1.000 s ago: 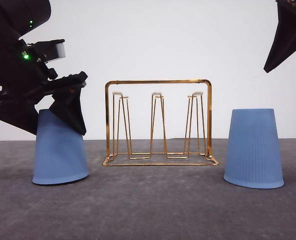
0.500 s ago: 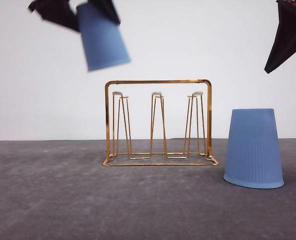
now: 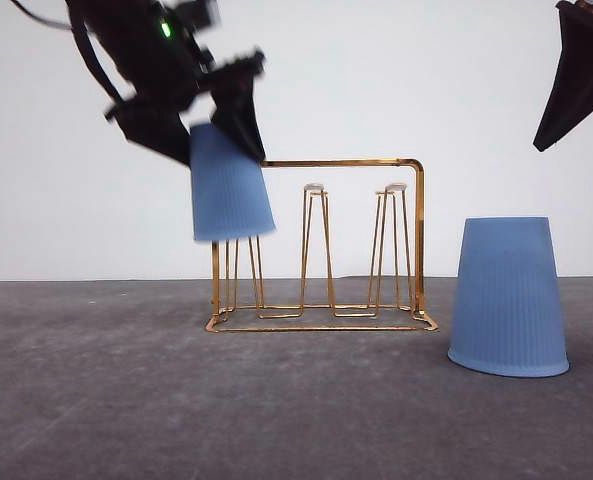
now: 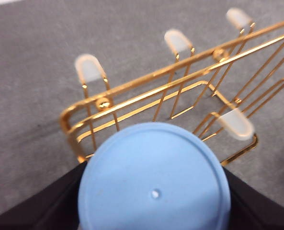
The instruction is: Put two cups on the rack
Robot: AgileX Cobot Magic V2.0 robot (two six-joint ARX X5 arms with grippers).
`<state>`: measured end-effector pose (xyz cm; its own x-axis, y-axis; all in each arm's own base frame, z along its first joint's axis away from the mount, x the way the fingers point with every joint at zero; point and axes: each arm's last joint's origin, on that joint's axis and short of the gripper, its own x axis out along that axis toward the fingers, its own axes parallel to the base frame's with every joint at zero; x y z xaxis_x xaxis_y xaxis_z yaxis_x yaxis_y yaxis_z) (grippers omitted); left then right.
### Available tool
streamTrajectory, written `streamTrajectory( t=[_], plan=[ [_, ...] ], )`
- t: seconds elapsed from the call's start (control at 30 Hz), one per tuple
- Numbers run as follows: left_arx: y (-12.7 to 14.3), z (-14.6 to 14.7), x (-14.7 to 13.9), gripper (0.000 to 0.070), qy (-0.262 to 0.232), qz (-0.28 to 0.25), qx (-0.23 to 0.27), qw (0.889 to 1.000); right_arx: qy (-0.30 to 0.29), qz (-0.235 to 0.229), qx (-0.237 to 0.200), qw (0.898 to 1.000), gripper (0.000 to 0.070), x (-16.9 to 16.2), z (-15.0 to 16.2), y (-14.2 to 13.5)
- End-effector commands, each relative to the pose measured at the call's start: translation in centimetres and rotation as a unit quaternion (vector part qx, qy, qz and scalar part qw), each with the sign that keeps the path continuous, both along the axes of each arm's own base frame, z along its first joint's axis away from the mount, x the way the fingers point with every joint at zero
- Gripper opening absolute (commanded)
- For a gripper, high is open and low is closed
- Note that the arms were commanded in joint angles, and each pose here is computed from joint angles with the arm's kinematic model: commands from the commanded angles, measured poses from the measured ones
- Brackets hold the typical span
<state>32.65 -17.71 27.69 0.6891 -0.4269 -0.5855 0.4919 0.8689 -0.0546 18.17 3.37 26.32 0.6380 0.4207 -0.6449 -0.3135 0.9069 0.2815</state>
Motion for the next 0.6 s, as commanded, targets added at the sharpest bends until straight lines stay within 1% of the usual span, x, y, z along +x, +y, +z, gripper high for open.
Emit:
streamTrajectory(
  t=[0.0,0.07,0.13,0.17,0.23,0.27,0.37,0.43,0.5,0.57],
  plan=[
    [-0.6,-0.9,0.8,0.0353,0.000,-0.006,0.009,1.000,-0.014,0.009,-0.005,1.000,0.0700,0.2,0.6,0.1],
    [-0.8,-2.1,1.2,0.0355,0.016,-0.007,0.018,1.000,-0.015,0.012,-0.008,1.000,0.0700,0.2,0.6,0.1],
    [-0.9,-2.9,1.5,0.0390,0.026,-0.010,0.027,0.999,-0.017,0.015,-0.012,1.000,0.0700,0.2,0.6,0.1],
    [-1.0,-3.2,1.6,0.0431,0.030,-0.011,0.030,0.999,-0.017,0.017,-0.014,1.000,0.0700,0.2,0.6,0.1],
    [-1.0,-3.5,1.6,0.0543,0.035,-0.012,0.033,0.999,-0.015,0.020,-0.017,1.000,0.0700,0.1,0.5,0.1],
    [-1.0,-3.6,1.6,0.0564,0.037,-0.012,0.033,0.999,-0.013,0.021,-0.018,1.000,0.0700,0.1,0.5,0.1],
    [-1.0,-3.5,1.6,0.0568,0.037,-0.012,0.033,0.999,-0.012,0.027,-0.016,0.999,0.0700,0.0,0.4,0.1],
    [-1.0,-3.3,1.5,0.0568,0.041,-0.012,0.035,0.998,-0.017,0.040,-0.007,0.999,0.0700,0.1,0.5,0.3],
    [-0.9,-2.8,1.3,0.0568,0.044,-0.013,0.038,0.998,-0.026,0.051,-0.002,0.998,0.0700,0.1,0.7,0.6],
    [-0.7,-1.8,1.0,0.0567,0.036,-0.017,0.039,0.998,-0.038,0.060,-0.002,0.998,0.0700,0.3,0.8,1.0]
  ],
)
